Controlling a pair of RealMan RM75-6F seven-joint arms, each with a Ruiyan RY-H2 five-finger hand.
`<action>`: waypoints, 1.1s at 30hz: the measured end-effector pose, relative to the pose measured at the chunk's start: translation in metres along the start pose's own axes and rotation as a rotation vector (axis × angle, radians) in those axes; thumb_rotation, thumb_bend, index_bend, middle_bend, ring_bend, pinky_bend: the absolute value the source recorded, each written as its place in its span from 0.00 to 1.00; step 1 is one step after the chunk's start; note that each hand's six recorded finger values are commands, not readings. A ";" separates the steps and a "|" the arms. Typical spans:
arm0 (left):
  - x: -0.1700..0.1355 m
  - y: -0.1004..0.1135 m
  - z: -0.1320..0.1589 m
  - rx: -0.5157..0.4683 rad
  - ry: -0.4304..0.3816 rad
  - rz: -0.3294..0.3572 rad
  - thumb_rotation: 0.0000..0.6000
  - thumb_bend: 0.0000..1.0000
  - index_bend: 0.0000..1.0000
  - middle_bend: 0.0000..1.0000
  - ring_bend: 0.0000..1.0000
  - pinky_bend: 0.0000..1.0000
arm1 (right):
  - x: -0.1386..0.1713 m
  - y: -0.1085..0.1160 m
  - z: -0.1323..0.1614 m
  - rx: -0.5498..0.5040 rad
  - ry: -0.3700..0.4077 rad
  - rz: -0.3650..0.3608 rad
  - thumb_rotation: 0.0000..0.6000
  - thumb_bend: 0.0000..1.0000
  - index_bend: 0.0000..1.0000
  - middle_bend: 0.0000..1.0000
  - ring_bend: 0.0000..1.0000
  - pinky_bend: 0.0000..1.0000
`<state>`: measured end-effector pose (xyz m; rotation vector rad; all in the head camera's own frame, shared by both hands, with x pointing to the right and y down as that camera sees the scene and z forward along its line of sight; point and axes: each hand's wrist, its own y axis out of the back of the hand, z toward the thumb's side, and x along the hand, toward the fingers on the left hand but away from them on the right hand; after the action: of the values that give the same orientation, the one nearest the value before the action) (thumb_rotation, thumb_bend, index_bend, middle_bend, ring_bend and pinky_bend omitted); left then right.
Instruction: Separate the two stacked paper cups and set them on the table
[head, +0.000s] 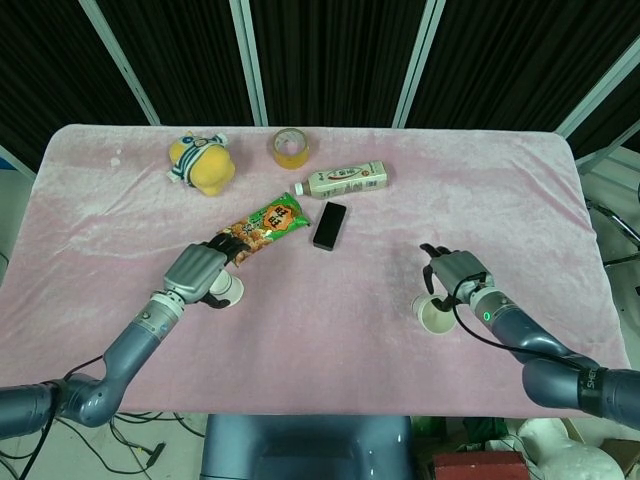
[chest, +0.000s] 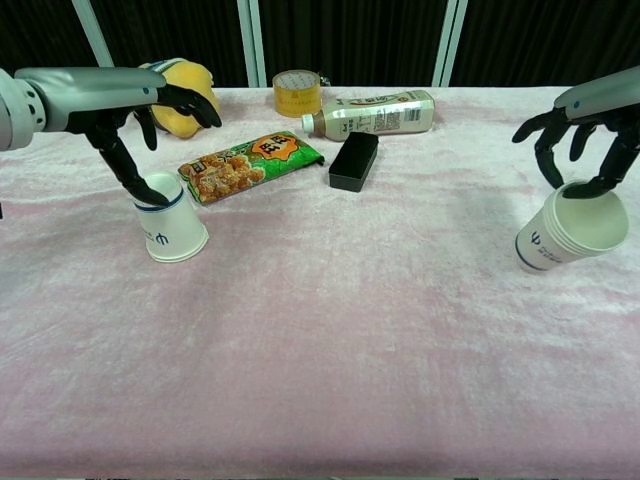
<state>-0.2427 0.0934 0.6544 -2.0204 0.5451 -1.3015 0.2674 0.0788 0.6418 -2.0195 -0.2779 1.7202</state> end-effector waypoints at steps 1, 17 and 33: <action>-0.001 0.001 0.000 -0.008 -0.003 0.002 1.00 0.06 0.15 0.13 0.06 0.32 | -0.001 -0.001 0.000 -0.002 -0.006 0.005 1.00 0.30 0.49 0.00 0.08 0.20; -0.007 0.013 -0.009 -0.016 -0.003 0.027 1.00 0.06 0.15 0.13 0.04 0.30 | -0.005 0.009 0.006 -0.018 -0.036 -0.012 1.00 0.30 0.23 0.00 0.07 0.20; -0.067 0.049 -0.047 0.053 0.097 0.215 1.00 0.06 0.12 0.07 0.00 0.24 | 0.088 0.043 -0.072 -0.096 -0.124 -0.421 1.00 0.24 0.04 0.00 0.06 0.20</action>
<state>-0.3126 0.0890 0.5897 -1.8078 0.7429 -1.2733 0.3483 0.0648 0.5524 -1.7593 -0.7805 1.5848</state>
